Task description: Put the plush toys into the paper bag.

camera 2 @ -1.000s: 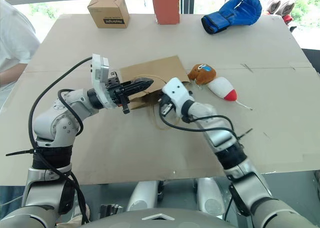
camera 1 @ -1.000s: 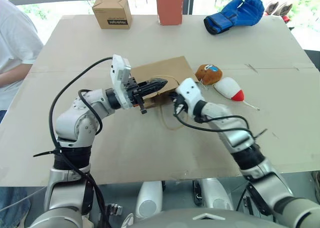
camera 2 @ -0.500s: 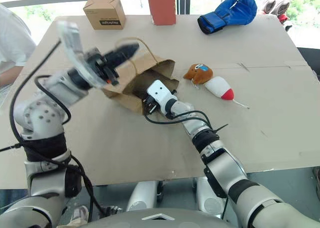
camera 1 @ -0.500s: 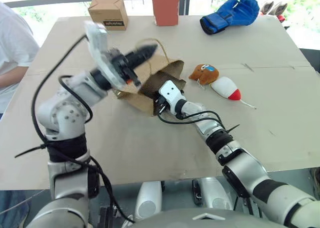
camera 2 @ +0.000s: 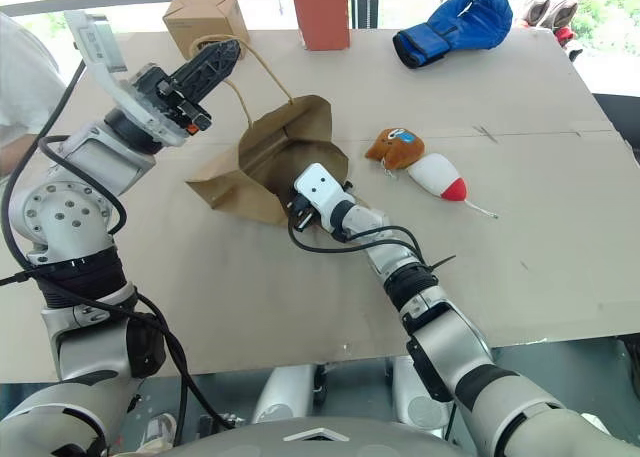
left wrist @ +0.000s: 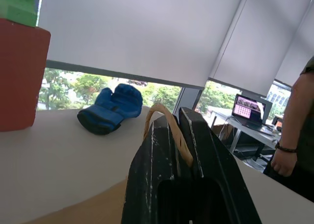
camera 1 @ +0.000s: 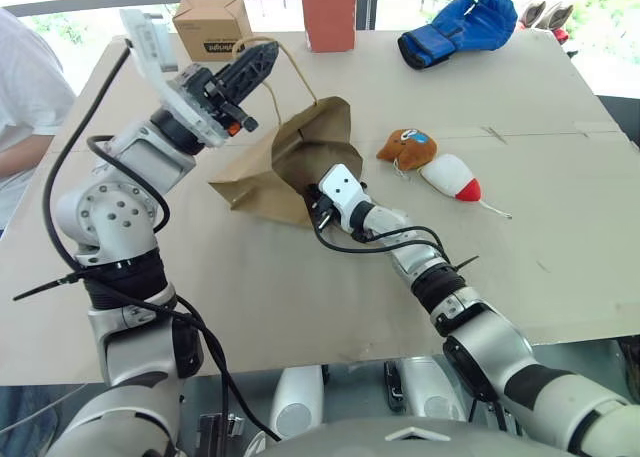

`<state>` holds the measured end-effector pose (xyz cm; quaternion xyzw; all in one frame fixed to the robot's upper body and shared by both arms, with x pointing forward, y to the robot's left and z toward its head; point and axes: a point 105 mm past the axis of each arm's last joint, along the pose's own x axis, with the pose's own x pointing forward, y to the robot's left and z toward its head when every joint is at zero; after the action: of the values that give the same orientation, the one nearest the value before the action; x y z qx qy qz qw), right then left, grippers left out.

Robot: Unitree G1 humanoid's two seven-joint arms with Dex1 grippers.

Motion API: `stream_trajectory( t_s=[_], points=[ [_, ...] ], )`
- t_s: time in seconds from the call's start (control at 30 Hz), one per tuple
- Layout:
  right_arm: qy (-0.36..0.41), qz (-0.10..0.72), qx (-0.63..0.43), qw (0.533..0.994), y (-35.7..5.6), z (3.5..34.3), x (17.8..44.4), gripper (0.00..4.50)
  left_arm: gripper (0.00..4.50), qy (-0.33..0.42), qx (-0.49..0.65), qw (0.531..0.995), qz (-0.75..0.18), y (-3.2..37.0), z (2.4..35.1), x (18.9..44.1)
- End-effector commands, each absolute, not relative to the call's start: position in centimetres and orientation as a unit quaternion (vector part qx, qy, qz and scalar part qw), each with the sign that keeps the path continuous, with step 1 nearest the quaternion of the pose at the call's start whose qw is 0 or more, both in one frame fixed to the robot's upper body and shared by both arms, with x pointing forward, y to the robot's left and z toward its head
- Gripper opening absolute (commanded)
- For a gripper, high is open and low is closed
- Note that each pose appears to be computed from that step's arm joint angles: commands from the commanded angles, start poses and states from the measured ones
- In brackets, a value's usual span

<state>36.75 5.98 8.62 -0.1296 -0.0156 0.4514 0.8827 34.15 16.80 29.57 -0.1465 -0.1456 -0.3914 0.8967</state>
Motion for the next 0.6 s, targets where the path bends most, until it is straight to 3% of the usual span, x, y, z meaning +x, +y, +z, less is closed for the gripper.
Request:
stream_trajectory(
  t_s=[0.03, 0.13, 0.3, 0.4, 0.6],
  points=[
    [0.056, 0.463, -0.139, 0.874, 5.0, 4.6, 35.6, 0.02, 0.00, -0.200, -0.128, 0.892, -0.386, 17.9, 32.2, 33.5],
    [0.050, 0.461, -0.142, 0.875, 4.9, 5.0, 35.6, 0.02, 0.00, -0.188, -0.112, 0.890, -0.400, 17.5, 31.6, 33.4],
    [-0.017, 0.447, -0.077, 0.891, 4.3, 10.5, 36.7, 0.02, 0.00, -0.126, -0.038, 0.889, -0.439, 15.6, 27.2, 32.2],
    [-0.044, 0.451, -0.066, 0.889, 3.3, 13.0, 36.4, 0.85, 0.00, -0.112, -0.027, 0.888, -0.446, 15.2, 25.8, 31.8],
    [-0.087, 0.448, -0.059, 0.888, 0.4, 18.3, 34.6, 3.71, 0.00, -0.116, -0.029, 0.895, -0.430, 15.8, 25.4, 32.2]
  ],
)
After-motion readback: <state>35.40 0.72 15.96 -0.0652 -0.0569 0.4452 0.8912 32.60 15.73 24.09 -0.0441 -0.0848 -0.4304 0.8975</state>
